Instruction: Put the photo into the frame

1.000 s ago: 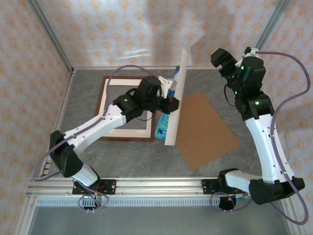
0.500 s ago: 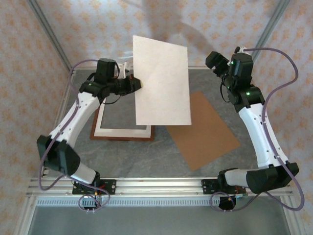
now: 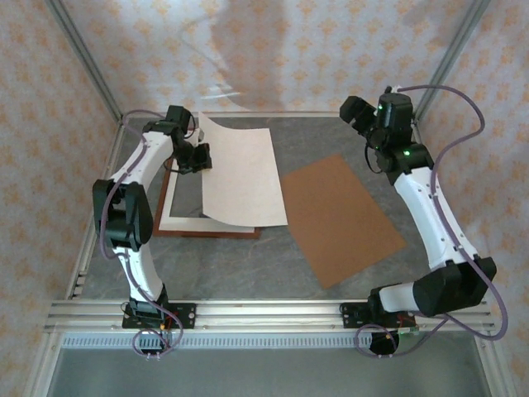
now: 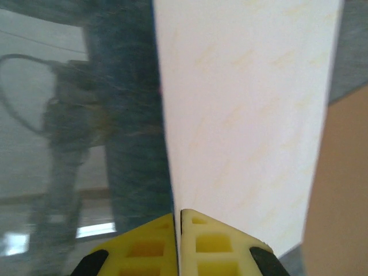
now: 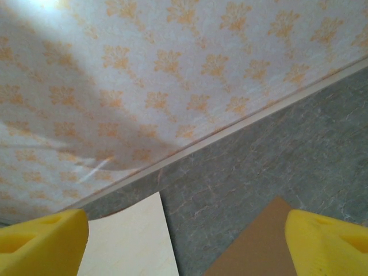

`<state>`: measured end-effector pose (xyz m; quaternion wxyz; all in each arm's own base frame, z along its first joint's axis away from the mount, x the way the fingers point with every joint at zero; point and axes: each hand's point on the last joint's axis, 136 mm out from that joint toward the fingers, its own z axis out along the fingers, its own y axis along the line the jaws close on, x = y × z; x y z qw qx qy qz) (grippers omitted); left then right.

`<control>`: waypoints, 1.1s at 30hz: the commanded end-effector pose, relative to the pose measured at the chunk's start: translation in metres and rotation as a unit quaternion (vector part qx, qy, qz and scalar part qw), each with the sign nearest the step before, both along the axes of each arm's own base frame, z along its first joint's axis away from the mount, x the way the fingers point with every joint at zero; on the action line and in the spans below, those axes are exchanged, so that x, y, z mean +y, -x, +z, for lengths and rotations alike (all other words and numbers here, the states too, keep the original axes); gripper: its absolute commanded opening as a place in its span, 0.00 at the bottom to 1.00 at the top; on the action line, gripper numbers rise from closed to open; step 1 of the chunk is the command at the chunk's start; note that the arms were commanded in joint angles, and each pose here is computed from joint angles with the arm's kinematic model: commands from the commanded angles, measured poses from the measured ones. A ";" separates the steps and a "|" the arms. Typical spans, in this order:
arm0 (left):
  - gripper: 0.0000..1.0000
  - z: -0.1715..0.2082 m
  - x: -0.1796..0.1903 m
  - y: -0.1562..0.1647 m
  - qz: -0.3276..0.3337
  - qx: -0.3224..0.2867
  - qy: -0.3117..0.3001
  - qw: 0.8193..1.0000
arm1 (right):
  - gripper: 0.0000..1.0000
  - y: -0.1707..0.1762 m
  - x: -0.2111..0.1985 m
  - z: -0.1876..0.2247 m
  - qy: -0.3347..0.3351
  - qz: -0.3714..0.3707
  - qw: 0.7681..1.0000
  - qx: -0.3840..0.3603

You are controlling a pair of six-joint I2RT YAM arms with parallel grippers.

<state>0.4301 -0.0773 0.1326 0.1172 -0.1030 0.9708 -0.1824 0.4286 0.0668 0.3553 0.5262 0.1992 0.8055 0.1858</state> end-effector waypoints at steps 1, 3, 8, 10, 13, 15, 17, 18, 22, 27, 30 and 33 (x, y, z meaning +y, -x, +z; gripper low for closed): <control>0.00 -0.010 0.042 0.014 -0.026 0.049 -0.130 0.990 | 0.88 -0.007 0.005 -0.001 -0.014 0.013 1.000 -0.009; 0.00 -0.011 0.055 0.009 -0.034 0.055 -0.169 0.983 | 0.89 -0.009 0.008 -0.007 -0.017 0.020 1.000 -0.005; 0.00 -0.015 0.070 -0.002 -0.042 0.059 -0.216 0.974 | 0.89 -0.009 0.030 -0.021 -0.026 0.078 0.997 0.006; 0.00 -0.017 0.070 -0.006 -0.048 0.059 -0.219 0.973 | 0.90 -0.010 0.036 -0.030 -0.032 0.089 0.995 0.013; 0.00 -0.021 0.073 -0.010 -0.055 0.060 -0.228 0.970 | 0.91 -0.011 0.043 -0.046 -0.036 0.097 0.994 0.035; 0.00 -0.023 0.076 -0.010 -0.062 0.068 -0.238 0.967 | 0.92 -0.012 0.048 -0.055 -0.037 0.105 0.992 0.052; 0.00 -0.023 0.080 -0.011 -0.064 0.070 -0.247 0.964 | 0.92 -0.012 0.051 -0.060 -0.036 0.106 0.992 0.060; 0.00 -0.023 0.081 -0.012 -0.063 0.070 -0.250 0.964 | 0.93 -0.013 0.052 -0.062 -0.036 0.107 0.992 0.062; 0.00 -0.024 0.080 -0.013 -0.070 0.072 -0.249 0.963 | 0.93 -0.014 0.057 -0.063 -0.033 0.113 0.991 0.065; 0.00 -0.024 0.082 -0.011 -0.082 0.079 -0.256 0.960 | 0.94 -0.014 0.058 -0.065 -0.022 0.112 0.991 0.073; 0.00 -0.024 0.081 -0.011 -0.089 0.079 -0.255 0.960 | 0.94 -0.014 0.058 -0.067 -0.021 0.112 0.991 0.075; 0.00 -0.023 0.079 -0.011 -0.095 0.083 -0.247 0.961 | 0.94 -0.013 0.059 -0.070 -0.020 0.113 0.990 0.079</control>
